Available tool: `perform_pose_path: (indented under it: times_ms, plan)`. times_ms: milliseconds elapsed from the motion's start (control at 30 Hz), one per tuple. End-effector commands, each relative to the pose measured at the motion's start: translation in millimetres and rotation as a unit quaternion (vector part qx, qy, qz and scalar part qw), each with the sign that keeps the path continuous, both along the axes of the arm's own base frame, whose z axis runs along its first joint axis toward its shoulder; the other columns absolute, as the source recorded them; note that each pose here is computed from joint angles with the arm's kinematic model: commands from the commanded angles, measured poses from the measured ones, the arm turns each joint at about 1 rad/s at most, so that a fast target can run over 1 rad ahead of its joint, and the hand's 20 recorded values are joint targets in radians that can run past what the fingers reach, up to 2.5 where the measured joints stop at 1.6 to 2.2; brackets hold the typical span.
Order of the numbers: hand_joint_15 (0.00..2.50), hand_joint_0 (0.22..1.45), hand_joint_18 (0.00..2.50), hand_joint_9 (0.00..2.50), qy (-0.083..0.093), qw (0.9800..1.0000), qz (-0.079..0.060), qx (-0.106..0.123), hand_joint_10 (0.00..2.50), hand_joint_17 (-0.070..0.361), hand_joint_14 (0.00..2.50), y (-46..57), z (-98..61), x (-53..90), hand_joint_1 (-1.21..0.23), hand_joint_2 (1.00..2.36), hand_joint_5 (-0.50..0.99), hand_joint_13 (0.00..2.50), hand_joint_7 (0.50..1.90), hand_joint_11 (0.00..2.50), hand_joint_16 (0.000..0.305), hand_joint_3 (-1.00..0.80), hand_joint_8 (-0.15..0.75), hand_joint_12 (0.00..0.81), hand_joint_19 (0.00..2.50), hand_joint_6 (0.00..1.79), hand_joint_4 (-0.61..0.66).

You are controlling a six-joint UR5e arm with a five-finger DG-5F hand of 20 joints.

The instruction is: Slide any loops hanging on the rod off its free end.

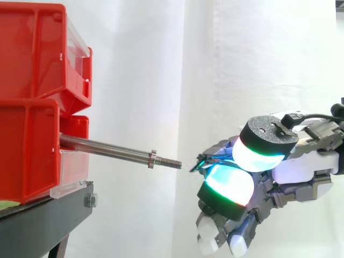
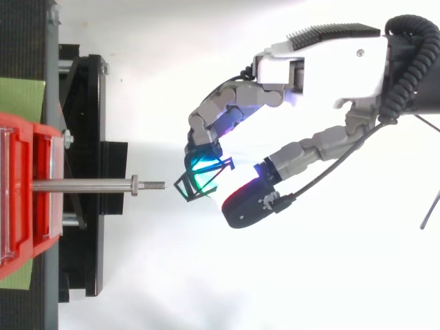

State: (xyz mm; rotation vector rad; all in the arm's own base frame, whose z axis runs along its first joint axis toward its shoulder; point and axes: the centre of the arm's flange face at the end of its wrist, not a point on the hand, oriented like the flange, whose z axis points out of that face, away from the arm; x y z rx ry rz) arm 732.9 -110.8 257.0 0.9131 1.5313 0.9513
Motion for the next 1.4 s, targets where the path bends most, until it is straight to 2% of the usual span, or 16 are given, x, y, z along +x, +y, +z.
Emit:
perform_pose_path:
  times_ms: [0, 133, 233, 467, 500, 700, 800, 1033, 1200, 1367]
  plan:
    - [0.02, 0.65, 0.66, 0.73, 0.011, 0.9999, -0.001, 0.002, 0.01, 0.111, 0.00, -1.6, 6.7, -5.7, -0.70, 1.02, -0.21, 0.59, 1.10, 0.22, 0.049, -0.22, 0.301, 0.330, 0.33, 0.85, 0.13]
    - [0.02, 0.66, 0.67, 0.72, 0.027, 0.9996, -0.006, 0.008, 0.01, 0.112, 0.00, -4.3, 10.1, -11.5, -0.72, 1.02, -0.21, 0.59, 1.08, 0.23, 0.050, -0.25, 0.302, 0.330, 0.33, 0.85, 0.14]
    - [0.02, 0.67, 0.68, 0.72, 0.031, 0.9993, -0.007, 0.018, 0.01, 0.112, 0.00, -4.4, 16.4, -14.6, -0.73, 1.02, -0.21, 0.59, 1.07, 0.23, 0.050, -0.29, 0.300, 0.327, 0.33, 0.85, 0.15]
    - [0.02, 0.68, 0.69, 0.71, 0.036, 0.9986, -0.011, 0.038, 0.01, 0.112, 0.00, -3.6, 20.4, -16.3, -0.77, 1.01, -0.21, 0.60, 1.07, 0.24, 0.050, -0.36, 0.298, 0.327, 0.33, 0.85, 0.16]
    - [0.01, 0.68, 0.69, 0.71, 0.039, 0.9980, -0.013, 0.048, 0.01, 0.113, 0.00, -3.6, 20.2, -16.7, -0.78, 1.01, -0.21, 0.60, 1.06, 0.23, 0.050, -0.37, 0.298, 0.326, 0.33, 0.85, 0.16]
    - [0.02, 0.70, 0.70, 0.72, 0.042, 0.9966, -0.014, 0.069, 0.01, 0.112, 0.00, -1.3, 21.0, -16.9, -0.79, 1.01, -0.21, 0.61, 1.06, 0.24, 0.050, -0.40, 0.298, 0.325, 0.31, 0.85, 0.13]
    - [0.02, 0.71, 0.70, 0.72, 0.048, 0.9960, -0.015, 0.075, 0.01, 0.112, 0.00, -1.3, 18.6, -17.9, -0.79, 1.01, -0.21, 0.61, 1.04, 0.24, 0.050, -0.43, 0.295, 0.324, 0.32, 0.85, 0.13]
    - [0.02, 0.69, 0.70, 0.73, 0.047, 0.9954, -0.016, 0.082, 0.01, 0.111, 0.00, -0.3, 20.4, -17.6, -0.78, 1.01, -0.21, 0.61, 1.06, 0.25, 0.049, -0.43, 0.294, 0.325, 0.34, 0.85, 0.16]
    - [0.03, 0.66, 0.69, 0.74, 0.048, 0.9946, -0.016, 0.090, 0.01, 0.110, 0.00, 1.9, 19.4, -16.9, -0.74, 1.00, -0.21, 0.61, 1.10, 0.25, 0.049, -0.45, 0.296, 0.326, 0.35, 0.84, 0.17]
    - [0.04, 0.62, 0.69, 0.78, 0.049, 0.9941, -0.017, 0.096, 0.01, 0.109, 0.00, 2.8, 20.4, -17.1, -0.61, 1.00, -0.18, 0.62, 1.16, 0.23, 0.049, -0.44, 0.309, 0.324, 0.38, 0.82, 0.14]
